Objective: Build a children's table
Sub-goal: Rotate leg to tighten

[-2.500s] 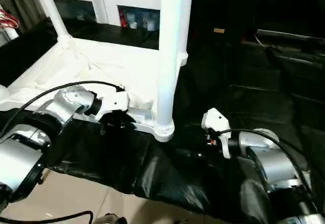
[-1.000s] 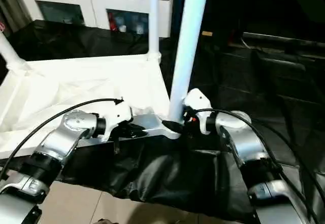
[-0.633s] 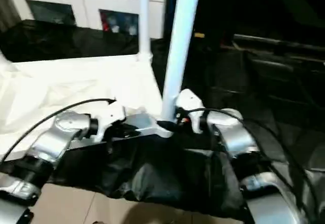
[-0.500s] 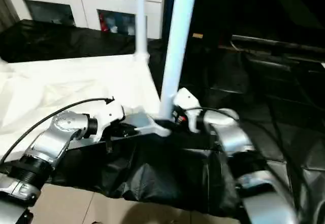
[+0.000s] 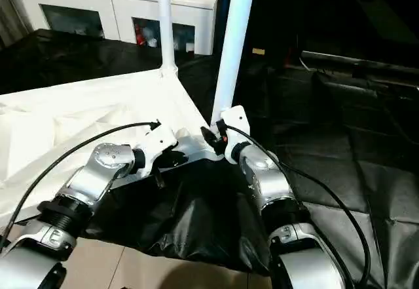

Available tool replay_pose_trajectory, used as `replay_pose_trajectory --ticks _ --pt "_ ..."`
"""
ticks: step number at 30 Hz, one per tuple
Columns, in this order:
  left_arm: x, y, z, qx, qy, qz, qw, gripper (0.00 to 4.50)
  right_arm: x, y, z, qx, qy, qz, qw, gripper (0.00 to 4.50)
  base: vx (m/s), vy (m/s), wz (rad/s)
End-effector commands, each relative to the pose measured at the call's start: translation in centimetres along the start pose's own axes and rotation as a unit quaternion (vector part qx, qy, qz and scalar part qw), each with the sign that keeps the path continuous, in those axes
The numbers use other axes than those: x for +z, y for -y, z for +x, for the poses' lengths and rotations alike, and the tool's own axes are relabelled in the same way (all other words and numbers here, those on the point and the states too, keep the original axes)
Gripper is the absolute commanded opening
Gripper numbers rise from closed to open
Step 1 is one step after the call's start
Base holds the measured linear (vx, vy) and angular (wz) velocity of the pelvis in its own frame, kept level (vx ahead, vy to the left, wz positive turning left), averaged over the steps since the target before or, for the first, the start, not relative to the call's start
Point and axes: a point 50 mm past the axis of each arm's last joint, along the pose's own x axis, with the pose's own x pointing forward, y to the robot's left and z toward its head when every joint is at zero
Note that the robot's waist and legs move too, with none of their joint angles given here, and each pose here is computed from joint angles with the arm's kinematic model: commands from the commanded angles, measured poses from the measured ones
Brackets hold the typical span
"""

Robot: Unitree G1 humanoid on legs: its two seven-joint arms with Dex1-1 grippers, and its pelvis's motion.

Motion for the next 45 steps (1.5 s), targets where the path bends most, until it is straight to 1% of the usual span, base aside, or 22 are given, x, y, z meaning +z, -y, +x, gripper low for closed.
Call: replay_pose_trajectory --ticks 1,3,5,6,7,8,9,10,11,13,14,16,22,24,27,28,29,34,38,41,42,45 --pt "1.9 0.4 0.3 -0.012 0.045 0.035 0.998 0.00 -0.9 -3.4 0.7 0.100 -0.015 0.005 0.995 2.88 0.000 0.000 0.00" --pt "1.6 0.8 -0.4 -0.046 0.055 0.051 0.996 0.00 -0.7 -2.3 0.1 0.106 -0.012 -0.002 0.994 3.16 0.000 0.000 0.00" --pt "1.2 1.3 -1.1 -0.087 0.062 0.046 0.993 0.00 -0.6 -1.1 -0.7 0.119 -0.017 -0.013 0.993 3.23 0.000 0.000 0.00" --pt "1.0 1.4 -1.4 -0.099 0.063 0.042 0.992 0.00 -0.6 -0.8 -1.0 0.126 -0.021 -0.017 0.992 3.34 0.000 0.000 0.00" --pt "0.8 1.5 -1.7 -0.106 0.068 0.043 0.991 0.00 -0.7 -0.3 -1.7 0.152 -0.028 -0.032 0.987 3.59 0.000 0.000 0.00" --pt "0.8 1.5 -1.8 -0.109 0.071 0.044 0.991 0.00 -0.7 -0.2 -2.0 0.161 -0.031 -0.038 0.986 3.59 0.000 0.000 0.00" --pt "0.7 1.5 -2.3 -0.122 0.080 0.048 0.988 0.00 -0.9 0.4 -3.0 0.200 -0.044 -0.066 0.976 3.59 0.000 0.000 0.00" --pt "0.7 1.5 -2.3 -0.122 0.080 0.048 0.988 0.00 -0.9 0.4 -3.0 0.200 -0.044 -0.066 0.976 3.69 0.000 0.000 0.00" --pt "0.4 1.6 -2.8 -0.139 0.082 0.048 0.986 0.00 -1.0 0.8 -4.1 0.236 -0.058 -0.097 0.965 3.78 0.000 0.000 0.00" --pt "-0.1 1.7 -3.4 -0.161 0.079 0.048 0.983 0.00 -0.9 1.2 -5.1 0.270 -0.066 -0.117 0.953 3.78 0.000 0.000 0.00" --pt "-0.3 1.6 -3.7 -0.167 0.077 0.048 0.982 0.00 -0.9 1.4 -5.5 0.285 -0.068 -0.121 0.948 3.78 0.000 0.000 0.00" --pt "-0.5 1.5 -4.1 -0.176 0.074 0.051 0.980 0.00 -0.8 1.5 -5.9 0.298 -0.069 -0.119 0.944 3.78 0.000 0.000 0.00" --pt "-0.9 1.6 -4.8 -0.205 0.059 0.051 0.976 0.00 -0.3 1.3 -6.4 0.326 -0.057 -0.107 0.938 3.78 0.000 0.000 0.00" --pt "-1.1 1.6 -4.9 -0.211 0.055 0.052 0.975 0.00 -0.4 1.1 -6.6 0.345 -0.062 -0.107 0.931 3.51 0.000 0.000 0.00" --pt "-1.1 1.6 -5.0 -0.211 0.054 0.053 0.974 0.00 -0.7 0.9 -6.8 0.357 -0.071 -0.111 0.925 3.31 0.000 0.000 0.00" --pt "-1.2 1.5 -5.0 -0.210 0.054 0.053 0.975 0.00 -0.8 0.9 -6.8 0.358 -0.074 -0.111 0.924 3.17 0.000 0.000 0.00" --pt "-1.2 1.5 -5.0 -0.210 0.054 0.054 0.975 0.00 -0.8 0.9 -6.8 0.358 -0.075 -0.111 0.924 3.17 0.000 0.000 0.00" --pt "-1.3 1.5 -5.1 -0.209 0.050 0.053 0.975 0.00 -0.8 0.7 -6.9 0.366 -0.074 -0.110 0.921 2.79 0.000 0.000 0.00" --pt "-1.4 1.3 -5.1 -0.201 0.049 0.053 0.977 0.00 -0.8 0.5 -6.9 0.367 -0.075 -0.110 0.921 2.69 0.000 0.000 0.00" --pt "-1.2 0.6 -4.6 -0.154 0.048 0.047 0.986 0.00 -1.4 -0.2 -6.5 0.360 -0.069 -0.098 0.925 2.67 0.000 0.000 0.00" --pt "-1.0 0.2 -4.3 -0.126 0.049 0.038 0.990 0.00 -1.7 -0.5 -6.2 0.341 -0.066 -0.092 0.933 2.67 0.000 0.000 0.00" --pt "-0.2 -0.5 -2.8 -0.051 0.049 0.021 0.997 0.00 -2.7 -1.3 -4.2 0.238 -0.057 -0.067 0.967 2.66 0.000 0.000 0.00"
